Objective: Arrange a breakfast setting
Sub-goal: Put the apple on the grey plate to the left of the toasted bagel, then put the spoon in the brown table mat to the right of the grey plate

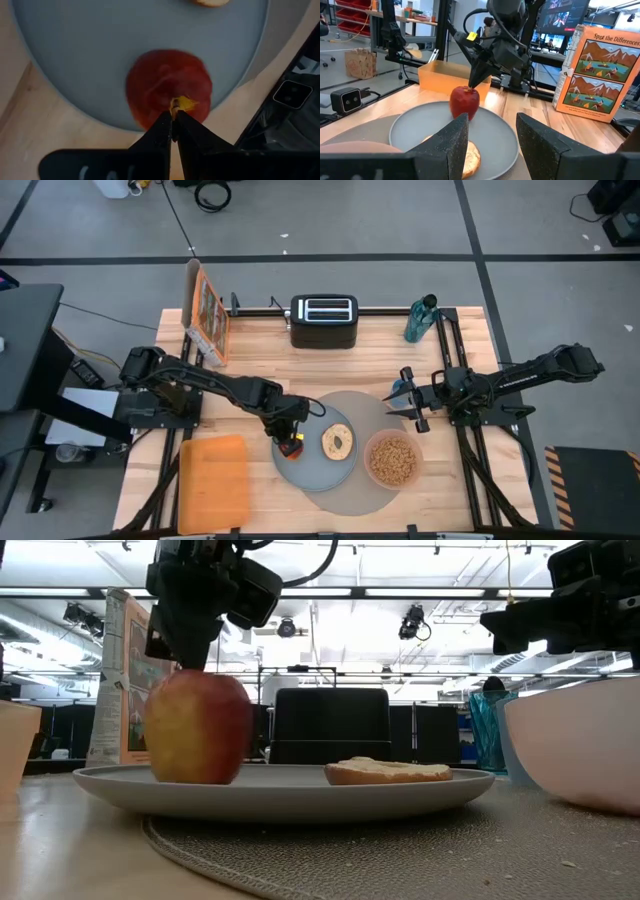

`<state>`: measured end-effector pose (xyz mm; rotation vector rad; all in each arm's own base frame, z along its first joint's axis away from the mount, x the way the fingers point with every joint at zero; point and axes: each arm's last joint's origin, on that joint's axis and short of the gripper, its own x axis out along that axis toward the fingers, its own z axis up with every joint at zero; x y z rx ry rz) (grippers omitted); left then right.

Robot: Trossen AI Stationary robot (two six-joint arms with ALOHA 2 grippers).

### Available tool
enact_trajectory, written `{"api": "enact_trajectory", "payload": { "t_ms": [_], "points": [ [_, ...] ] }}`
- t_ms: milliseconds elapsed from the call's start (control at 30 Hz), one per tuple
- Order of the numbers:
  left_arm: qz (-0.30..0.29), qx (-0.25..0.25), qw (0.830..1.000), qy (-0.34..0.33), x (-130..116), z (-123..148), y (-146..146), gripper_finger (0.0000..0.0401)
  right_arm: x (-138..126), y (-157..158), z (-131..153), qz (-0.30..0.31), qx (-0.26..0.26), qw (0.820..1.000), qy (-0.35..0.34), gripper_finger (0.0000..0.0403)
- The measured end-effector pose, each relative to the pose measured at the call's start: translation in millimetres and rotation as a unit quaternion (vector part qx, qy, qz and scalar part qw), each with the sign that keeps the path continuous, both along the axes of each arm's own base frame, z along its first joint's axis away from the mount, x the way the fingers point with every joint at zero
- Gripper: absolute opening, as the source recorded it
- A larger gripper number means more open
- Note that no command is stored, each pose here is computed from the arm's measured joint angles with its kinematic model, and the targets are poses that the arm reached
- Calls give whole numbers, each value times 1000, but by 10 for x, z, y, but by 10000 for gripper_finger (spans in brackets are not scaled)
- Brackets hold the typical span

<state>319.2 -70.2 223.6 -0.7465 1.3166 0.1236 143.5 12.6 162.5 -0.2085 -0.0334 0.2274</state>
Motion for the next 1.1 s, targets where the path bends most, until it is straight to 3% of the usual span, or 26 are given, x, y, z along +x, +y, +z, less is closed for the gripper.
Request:
{"api": "enact_trajectory", "payload": {
  "t_ms": [367,733,900,1100],
  "points": [
    [13,11,1000,0,1,-2,6,30,0,0,0,0,0,1000,0,174],
    [25,-9,1000,-15,41,16,-7,151,0,0,-1,0,0,1000,0,174],
    [24,-36,996,-79,79,180,15,184,0,0,-1,0,0,1000,1,174],
    [30,33,989,-139,16,378,121,187,1,0,0,0,0,1000,0,174]
  ]
}}
